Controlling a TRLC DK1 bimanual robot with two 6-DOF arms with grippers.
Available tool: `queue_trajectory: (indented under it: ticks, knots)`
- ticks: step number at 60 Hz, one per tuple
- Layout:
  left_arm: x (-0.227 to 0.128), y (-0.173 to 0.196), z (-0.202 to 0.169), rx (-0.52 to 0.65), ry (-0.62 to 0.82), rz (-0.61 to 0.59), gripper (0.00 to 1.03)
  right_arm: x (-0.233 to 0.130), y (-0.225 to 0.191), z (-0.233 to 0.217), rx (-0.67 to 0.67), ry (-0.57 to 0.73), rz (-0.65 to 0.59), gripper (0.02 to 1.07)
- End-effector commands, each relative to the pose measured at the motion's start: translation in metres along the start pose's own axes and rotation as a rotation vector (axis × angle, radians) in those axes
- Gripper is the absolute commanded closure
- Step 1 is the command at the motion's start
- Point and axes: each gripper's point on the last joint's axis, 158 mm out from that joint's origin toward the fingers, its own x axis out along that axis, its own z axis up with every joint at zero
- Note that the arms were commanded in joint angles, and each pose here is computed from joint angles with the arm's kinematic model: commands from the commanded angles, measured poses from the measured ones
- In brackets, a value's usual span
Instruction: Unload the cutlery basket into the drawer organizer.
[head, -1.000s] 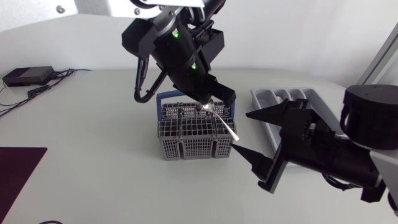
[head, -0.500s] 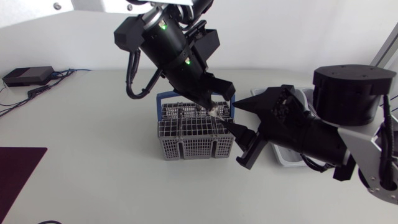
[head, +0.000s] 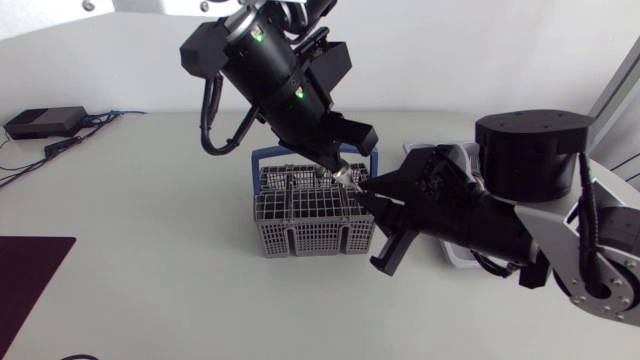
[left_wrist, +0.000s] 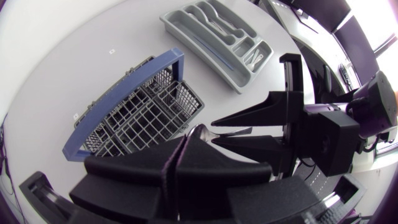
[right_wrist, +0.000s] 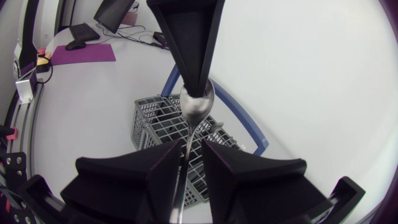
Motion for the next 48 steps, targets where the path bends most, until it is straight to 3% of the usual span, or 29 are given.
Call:
queue_trajectory:
  ticks: [1,36,40,48]
  knots:
    - [-0.003,-0.003,0.005,-0.024,-0.007,-0.013,0.89,0.004,-0.002,0.006,0.017,-0.007,-0.008,0.88]
    - [0.000,-0.009,0.001,-0.013,0.004,-0.026,0.88,-0.001,0.005,0.006,0.010,-0.004,0.027,1.01]
    - [0.000,-0.010,0.002,-0.011,0.001,-0.027,0.82,-0.001,0.007,0.005,0.007,-0.002,0.034,1.01]
    - [-0.003,-0.011,0.006,-0.009,-0.014,-0.029,0.56,-0.003,0.011,0.005,0.007,-0.001,0.050,1.01]
